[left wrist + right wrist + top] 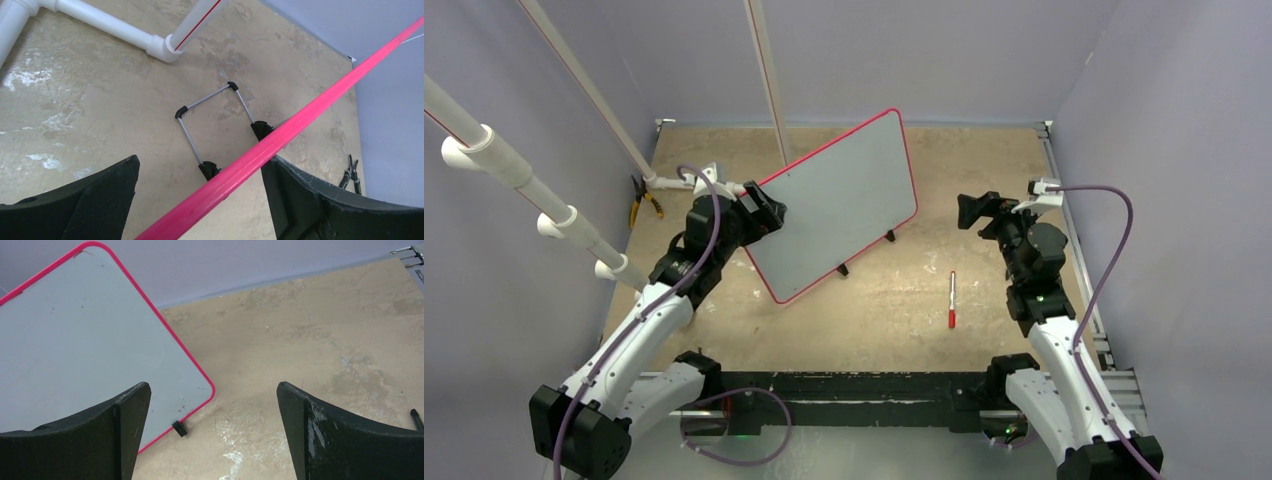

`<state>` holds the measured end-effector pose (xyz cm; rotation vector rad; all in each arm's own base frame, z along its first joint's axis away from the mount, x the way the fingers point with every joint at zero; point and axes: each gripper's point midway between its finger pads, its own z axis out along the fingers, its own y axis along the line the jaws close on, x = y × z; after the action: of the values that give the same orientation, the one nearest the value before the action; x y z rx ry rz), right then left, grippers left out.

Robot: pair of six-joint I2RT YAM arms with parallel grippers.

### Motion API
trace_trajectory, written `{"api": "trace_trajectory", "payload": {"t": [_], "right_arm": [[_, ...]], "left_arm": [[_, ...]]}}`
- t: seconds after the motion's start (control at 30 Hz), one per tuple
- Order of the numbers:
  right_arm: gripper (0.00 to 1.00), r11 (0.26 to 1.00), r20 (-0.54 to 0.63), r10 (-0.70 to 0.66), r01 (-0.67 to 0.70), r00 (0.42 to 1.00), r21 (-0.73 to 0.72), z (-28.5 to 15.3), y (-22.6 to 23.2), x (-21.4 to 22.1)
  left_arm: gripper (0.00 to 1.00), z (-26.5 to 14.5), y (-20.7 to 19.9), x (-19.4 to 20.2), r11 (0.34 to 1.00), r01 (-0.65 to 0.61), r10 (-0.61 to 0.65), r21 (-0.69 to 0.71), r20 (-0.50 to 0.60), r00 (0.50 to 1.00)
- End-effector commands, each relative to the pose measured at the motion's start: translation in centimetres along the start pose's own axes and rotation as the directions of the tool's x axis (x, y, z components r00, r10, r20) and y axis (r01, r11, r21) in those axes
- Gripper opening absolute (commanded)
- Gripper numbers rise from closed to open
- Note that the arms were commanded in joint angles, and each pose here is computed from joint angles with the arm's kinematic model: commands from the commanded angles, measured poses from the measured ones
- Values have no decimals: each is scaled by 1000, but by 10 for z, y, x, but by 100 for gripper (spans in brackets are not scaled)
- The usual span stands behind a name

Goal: Write a sentence on the whiteboard
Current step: Move the whiteboard to the center of the board.

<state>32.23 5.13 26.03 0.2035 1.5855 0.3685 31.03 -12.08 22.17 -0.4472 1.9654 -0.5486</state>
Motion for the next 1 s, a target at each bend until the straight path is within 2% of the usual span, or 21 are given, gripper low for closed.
{"api": "trace_trajectory", "payload": {"t": [0.0,0.1,0.2,0.33,0.5,0.6,0.73,0.97], "right_arm": [[99,999,65,-15,17,998,-29,3,9,-24],[99,999,62,-15,16,998,-28,3,9,-24],[99,1000,61,-14,16,998,-27,4,9,-23],[99,1000,57,-15,16,998,-26,4,8,-21],[99,1000,58,-15,16,998,-26,4,8,-22],[99,1000,55,-16,17,998,-25,5,8,-21],[99,1000,50,-17,18,999,-23,5,7,-19],[99,999,50,-22,23,999,-22,4,7,-19]], "left_arm": [[89,7,-34,-13,993,56,-63,107,58,996],[82,11,-40,-16,992,54,-64,117,76,995],[79,14,-45,-20,990,60,-72,126,93,993],[67,16,-48,-29,989,70,-87,131,128,988],[64,21,-56,-36,984,77,-103,160,158,982],[58,25,-65,-36,979,32,-67,202,165,984],[63,27,-72,-30,966,-83,45,243,160,986],[84,12,-44,-11,958,-212,189,191,131,973]]}}
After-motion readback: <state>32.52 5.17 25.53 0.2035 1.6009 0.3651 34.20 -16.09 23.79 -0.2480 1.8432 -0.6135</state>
